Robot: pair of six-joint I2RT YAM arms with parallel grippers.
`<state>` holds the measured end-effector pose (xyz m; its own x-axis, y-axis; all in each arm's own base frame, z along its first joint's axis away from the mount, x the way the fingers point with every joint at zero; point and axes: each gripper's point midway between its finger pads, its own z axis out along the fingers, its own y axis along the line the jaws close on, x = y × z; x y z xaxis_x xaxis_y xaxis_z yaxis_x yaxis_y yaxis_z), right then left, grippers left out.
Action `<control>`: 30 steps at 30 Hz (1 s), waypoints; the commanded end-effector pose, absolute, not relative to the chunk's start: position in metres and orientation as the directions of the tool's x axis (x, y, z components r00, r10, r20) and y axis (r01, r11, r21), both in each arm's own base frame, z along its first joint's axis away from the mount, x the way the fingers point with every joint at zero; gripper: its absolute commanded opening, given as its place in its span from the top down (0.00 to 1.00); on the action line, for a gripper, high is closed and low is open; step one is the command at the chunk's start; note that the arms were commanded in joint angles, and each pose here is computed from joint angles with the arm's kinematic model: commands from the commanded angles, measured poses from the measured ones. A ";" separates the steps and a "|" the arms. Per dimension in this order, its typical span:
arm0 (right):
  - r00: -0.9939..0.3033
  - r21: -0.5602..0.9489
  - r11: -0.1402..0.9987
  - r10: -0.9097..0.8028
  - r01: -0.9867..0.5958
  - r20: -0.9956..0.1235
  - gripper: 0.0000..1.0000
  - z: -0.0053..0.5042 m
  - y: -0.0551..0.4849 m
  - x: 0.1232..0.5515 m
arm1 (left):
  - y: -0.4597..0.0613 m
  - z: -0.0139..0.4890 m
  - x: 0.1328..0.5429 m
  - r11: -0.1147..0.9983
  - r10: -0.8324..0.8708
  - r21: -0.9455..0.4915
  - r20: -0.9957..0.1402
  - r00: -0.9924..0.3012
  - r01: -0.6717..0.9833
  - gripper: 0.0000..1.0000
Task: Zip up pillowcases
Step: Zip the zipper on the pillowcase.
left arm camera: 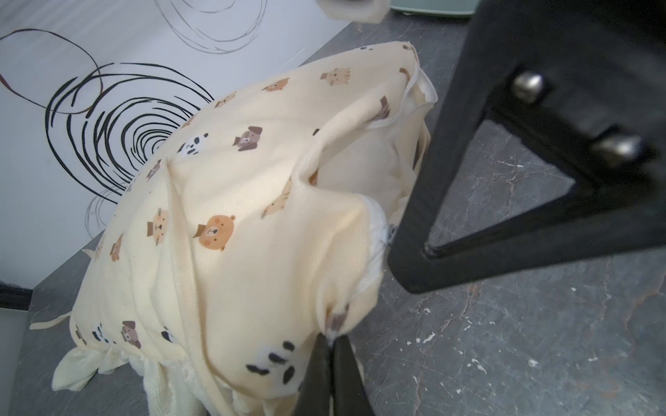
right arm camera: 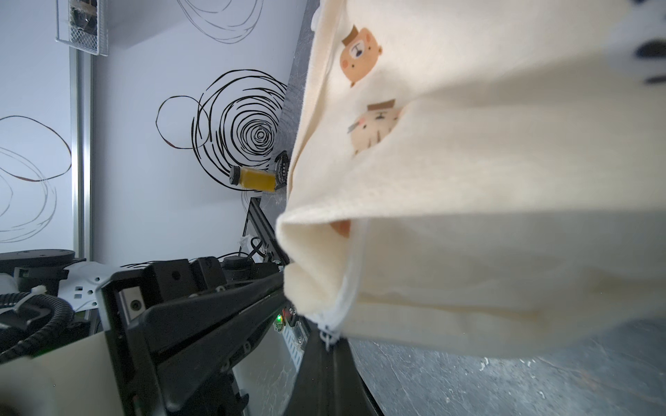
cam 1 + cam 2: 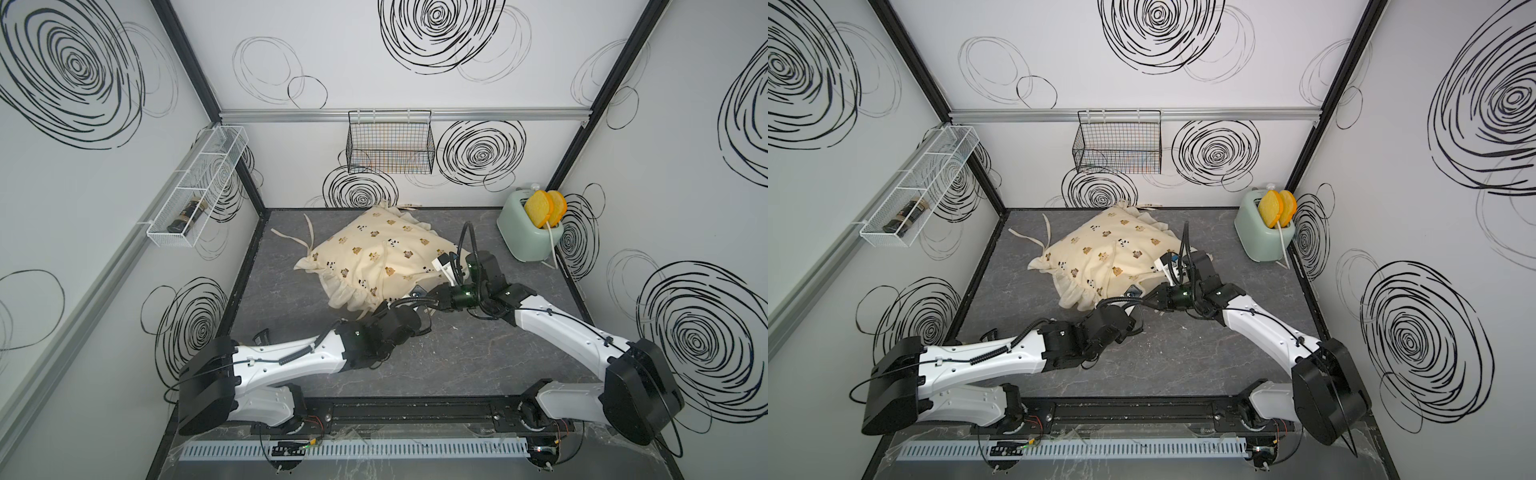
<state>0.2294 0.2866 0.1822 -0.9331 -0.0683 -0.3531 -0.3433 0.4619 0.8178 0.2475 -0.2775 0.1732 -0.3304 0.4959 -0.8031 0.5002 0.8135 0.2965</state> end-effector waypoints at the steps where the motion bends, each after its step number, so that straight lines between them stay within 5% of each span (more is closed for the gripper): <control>1: -0.925 0.829 0.423 -0.063 -0.365 -0.375 1.00 0.191 0.290 0.227 | -0.264 0.173 0.251 0.835 0.479 0.301 -0.809 -0.341 0.461 1.00; 12: -0.934 0.827 0.461 -0.018 -0.323 -0.356 1.00 0.175 0.271 0.237 | -0.228 0.168 0.249 0.881 0.419 0.265 -0.821 -0.387 0.391 1.00; 30: -0.935 0.805 0.525 0.050 -0.275 -0.352 1.00 0.150 0.227 0.252 | -0.135 0.170 0.263 0.989 0.148 0.139 -0.862 -0.485 0.053 1.00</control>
<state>0.2520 0.2398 0.1534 -0.9386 0.0370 -0.3431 -0.2794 0.5019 0.8185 0.2602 -0.1723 0.1735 -0.4708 0.2020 -0.8588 0.2070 0.9715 0.1150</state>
